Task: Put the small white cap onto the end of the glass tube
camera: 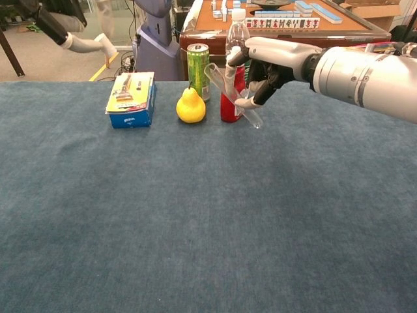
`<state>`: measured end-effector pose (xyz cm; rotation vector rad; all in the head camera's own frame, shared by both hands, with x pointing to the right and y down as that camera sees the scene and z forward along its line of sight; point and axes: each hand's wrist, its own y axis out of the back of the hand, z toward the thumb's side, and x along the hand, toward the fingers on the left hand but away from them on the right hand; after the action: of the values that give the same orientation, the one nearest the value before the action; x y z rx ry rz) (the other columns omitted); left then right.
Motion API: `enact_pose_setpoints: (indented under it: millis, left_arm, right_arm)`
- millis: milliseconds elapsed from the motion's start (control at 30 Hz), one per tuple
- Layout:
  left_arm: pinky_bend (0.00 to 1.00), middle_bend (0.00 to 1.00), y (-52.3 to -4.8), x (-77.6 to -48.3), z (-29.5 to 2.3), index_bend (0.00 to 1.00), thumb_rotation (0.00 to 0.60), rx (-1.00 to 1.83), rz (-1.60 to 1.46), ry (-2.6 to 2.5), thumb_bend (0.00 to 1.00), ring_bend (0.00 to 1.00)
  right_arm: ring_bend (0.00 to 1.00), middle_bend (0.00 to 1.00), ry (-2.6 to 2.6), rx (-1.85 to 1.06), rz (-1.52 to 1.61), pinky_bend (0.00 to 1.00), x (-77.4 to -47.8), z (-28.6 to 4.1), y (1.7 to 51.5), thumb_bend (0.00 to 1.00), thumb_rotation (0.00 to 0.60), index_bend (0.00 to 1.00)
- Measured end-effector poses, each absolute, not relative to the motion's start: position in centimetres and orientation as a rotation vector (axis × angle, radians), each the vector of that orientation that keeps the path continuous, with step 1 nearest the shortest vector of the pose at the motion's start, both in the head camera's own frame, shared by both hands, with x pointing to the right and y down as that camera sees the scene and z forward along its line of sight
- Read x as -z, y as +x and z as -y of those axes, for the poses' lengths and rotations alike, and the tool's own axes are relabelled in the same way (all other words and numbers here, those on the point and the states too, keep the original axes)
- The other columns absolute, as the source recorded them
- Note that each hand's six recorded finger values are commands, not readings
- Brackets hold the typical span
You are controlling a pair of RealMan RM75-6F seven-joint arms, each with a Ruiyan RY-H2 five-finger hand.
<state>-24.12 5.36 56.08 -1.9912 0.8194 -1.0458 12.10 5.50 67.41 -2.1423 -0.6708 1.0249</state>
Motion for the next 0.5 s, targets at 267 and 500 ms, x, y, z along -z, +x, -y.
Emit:
enact_pose_setpoints:
  millis: [267,500]
  left_arm:
    - [1.00,1.00,-20.9,-54.2,-5.2,0.54,0.600,0.915,-0.824,-2.021,0.29,1.00]
    - [1.00,1.00,-19.1,-54.1,-5.2,0.54,0.600,0.872,-0.792,-1.988,0.29,1.00]
  right_arm:
    - [1.00,1.00,-2.227,-0.947,0.771,1.00,-66.7,-5.5,10.9,0.42,0.600,0.81]
    - [1.00,1.00,-2.284,-0.889,0.822,1.00,-66.5,-5.6,9.6,0.43,0.600,0.81]
